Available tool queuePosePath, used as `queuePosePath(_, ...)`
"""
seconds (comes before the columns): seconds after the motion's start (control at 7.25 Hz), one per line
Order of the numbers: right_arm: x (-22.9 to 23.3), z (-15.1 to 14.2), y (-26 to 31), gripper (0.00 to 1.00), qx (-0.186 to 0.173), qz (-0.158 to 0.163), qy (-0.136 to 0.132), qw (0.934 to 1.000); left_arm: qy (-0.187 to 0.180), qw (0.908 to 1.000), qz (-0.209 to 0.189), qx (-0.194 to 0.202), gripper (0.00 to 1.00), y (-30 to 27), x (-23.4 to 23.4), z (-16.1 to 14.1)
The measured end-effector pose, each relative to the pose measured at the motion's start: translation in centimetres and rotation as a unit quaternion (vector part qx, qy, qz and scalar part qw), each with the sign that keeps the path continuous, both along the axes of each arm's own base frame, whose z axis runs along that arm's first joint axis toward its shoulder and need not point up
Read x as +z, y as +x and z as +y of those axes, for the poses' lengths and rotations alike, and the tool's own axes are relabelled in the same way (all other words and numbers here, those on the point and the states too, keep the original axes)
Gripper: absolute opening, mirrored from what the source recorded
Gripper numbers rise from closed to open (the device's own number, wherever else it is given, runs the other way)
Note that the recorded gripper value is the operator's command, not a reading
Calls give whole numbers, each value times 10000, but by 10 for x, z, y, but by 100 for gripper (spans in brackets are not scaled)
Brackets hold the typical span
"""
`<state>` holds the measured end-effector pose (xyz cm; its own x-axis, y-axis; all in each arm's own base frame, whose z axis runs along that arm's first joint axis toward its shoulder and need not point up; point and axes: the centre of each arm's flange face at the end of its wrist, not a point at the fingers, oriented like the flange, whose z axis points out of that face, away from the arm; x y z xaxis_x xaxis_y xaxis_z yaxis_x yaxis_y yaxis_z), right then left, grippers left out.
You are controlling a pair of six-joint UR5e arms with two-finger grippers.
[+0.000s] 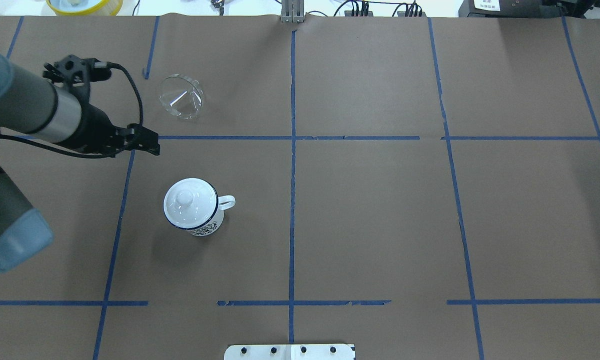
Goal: Place funnel on cup
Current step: 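Move the left gripper over the white lid on the enamel mug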
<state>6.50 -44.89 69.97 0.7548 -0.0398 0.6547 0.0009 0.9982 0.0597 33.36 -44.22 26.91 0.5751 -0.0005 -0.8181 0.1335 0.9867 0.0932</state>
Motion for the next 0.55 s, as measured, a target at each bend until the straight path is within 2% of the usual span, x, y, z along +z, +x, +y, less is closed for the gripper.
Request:
queuePosePath(0.28, 0, 0, 0, 100, 0, 0, 0, 10000, -424, 9981, -306, -319, 100, 53, -37, 31)
queuePosePath(0.55, 0, 0, 0, 100, 0, 0, 0, 10000, -491, 9964, -471, -501, 97, 72, -36, 39)
